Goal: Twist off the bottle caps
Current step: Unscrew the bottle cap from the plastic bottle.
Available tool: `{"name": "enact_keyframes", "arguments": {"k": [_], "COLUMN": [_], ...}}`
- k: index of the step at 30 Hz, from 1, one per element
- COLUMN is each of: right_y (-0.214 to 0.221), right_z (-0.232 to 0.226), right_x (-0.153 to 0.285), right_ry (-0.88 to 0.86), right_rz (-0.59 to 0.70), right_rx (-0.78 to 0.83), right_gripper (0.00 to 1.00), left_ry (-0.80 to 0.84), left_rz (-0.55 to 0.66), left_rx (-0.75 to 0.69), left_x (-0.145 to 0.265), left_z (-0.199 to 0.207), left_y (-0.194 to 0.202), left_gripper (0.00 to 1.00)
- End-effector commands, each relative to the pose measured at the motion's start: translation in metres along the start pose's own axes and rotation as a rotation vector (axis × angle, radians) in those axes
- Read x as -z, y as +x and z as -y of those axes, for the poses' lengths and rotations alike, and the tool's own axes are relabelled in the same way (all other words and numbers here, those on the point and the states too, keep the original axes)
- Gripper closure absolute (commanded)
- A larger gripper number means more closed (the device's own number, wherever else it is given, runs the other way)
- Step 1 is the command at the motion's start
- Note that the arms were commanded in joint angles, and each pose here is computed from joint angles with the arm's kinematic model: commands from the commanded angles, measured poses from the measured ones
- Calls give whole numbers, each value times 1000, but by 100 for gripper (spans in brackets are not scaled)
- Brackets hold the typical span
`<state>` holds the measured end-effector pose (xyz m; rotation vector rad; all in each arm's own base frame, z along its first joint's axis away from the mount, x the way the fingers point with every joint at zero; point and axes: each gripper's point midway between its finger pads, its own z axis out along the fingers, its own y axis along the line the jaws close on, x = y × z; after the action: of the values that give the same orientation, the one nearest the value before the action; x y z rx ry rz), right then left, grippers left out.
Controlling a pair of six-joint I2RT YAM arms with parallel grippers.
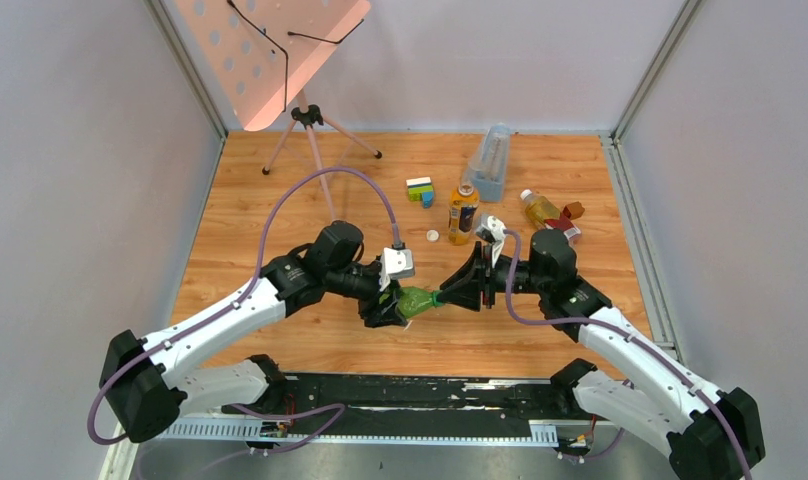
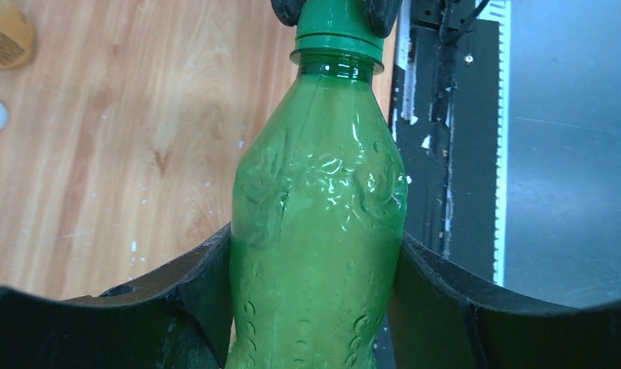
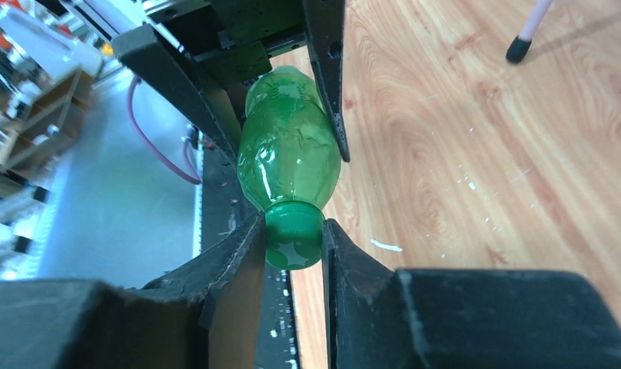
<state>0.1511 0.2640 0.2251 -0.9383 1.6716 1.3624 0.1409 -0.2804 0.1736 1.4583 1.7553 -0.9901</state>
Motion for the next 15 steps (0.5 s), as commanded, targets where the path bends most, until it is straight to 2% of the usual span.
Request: {"name": "enact_keyframes", "arguments": {"k": [1,4,7,8,9,11,13,15], "right_y": [8,17,0,-8,-21,-34,-40,-41], "right_z": [-9,-19,-3,4,9,12,6,2], "right_x": [-5,-8,-12,-11,-11,-9,-6,-4], "right_ry": [-58,-129,1,67,123,178,170,163], "right_rz": [-52,-80,-37,-12,30,79,100,112], "right_rx": [221,286,247,192,162,74,14,-40], "right_gripper": [100,100,99,90,75,57,44,39], "left_ry": [46,63,25,17,-3,-30,-42,-50], "left_rz": [177,191,184,173,162,131,103,98], "left_rx": [-42,-42,-48,-44,-51,-49,-39,-40], "left_x": [17,19,20,20,20,20,20,19], "left_z": [8,13,7,6,2,-3,-5,-6], "left_y": [-58,-61,-59,-55,-52,-45,-40,-38], "left_gripper": [100,100,100,100,100,100,100,100]}}
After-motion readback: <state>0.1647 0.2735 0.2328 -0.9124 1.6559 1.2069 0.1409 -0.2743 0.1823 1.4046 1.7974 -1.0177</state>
